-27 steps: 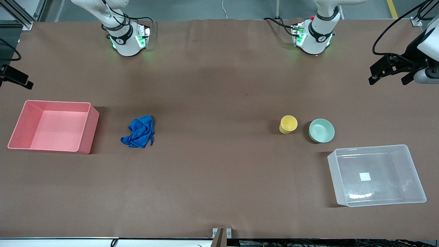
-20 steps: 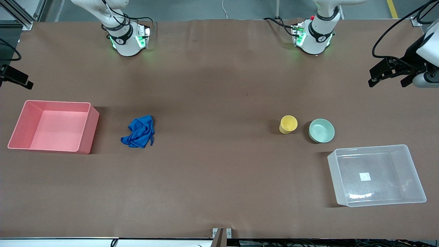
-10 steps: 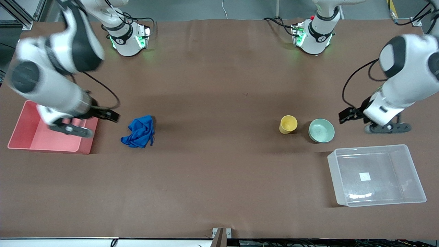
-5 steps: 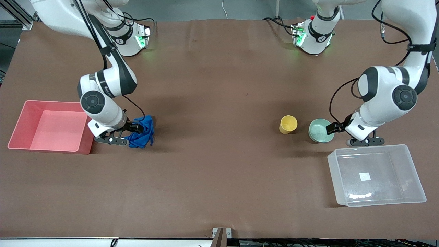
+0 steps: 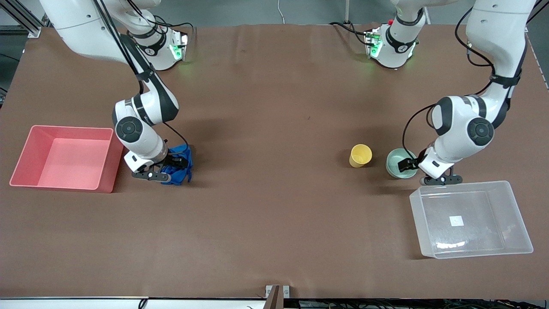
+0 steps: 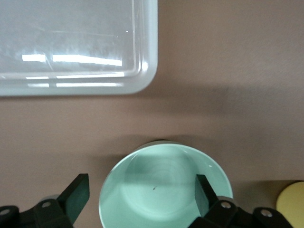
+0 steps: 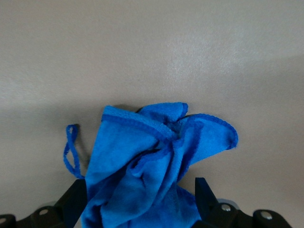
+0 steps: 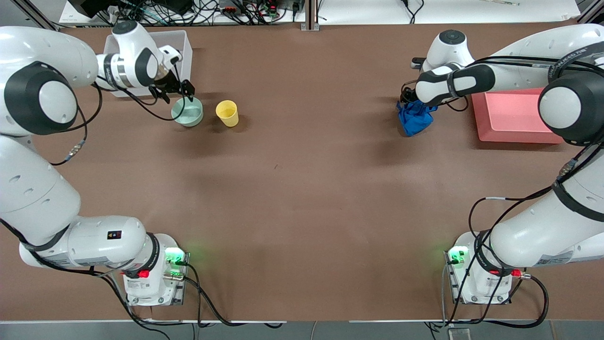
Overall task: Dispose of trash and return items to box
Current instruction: 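Grasp the blue cloth with the right gripper while the left grasps the bowl, then carry the cloth into the pink bin while the left gripper lowers the bowl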
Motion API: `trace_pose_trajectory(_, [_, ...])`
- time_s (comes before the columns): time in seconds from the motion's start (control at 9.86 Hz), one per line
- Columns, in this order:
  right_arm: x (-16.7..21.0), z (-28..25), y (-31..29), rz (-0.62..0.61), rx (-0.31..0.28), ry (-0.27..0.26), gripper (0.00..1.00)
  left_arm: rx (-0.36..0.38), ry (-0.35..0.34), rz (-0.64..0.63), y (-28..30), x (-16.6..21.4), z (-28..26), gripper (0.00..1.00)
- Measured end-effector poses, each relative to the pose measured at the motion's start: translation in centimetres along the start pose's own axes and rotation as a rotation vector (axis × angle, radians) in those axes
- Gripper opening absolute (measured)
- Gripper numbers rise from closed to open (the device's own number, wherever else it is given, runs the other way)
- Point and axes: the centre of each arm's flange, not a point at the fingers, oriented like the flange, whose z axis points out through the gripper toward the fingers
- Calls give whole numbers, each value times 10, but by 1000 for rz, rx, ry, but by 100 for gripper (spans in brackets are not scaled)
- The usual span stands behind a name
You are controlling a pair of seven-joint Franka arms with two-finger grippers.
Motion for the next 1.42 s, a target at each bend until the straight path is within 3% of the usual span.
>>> trace_pose_trajectory(0.1, [0, 5, 3, -19, -15, 3, 99, -1, -12, 13, -10, -1, 8, 95])
trace_pose_trajectory(0.61, [-1, 9, 6, -55, -37, 12, 22, -9, -30, 39, -26, -4, 18, 20])
trace_pose_trajectory(0.71, [0, 9, 8, -51, -36, 12, 12, -10, -31, 44, -23, -4, 18, 15])
trace_pose_trajectory(0.91, [2, 7, 12, -45, -44, 4, 11, -13, -29, 52, -18, -4, 17, 15])
trace_pose_trajectory(1.12, [15, -27, 15, -23, -108, -70, 11, -13, -21, 55, -16, -2, 10, 13])
trace_pose_trajectory(1.32, [36, -117, 10, 4, -138, -144, 11, -9, -3, 61, -14, 2, -15, 10])
trace_pose_trajectory(1.42, [43, -169, 18, -14, -124, -185, 11, -6, 12, 66, -12, 6, -35, 8])
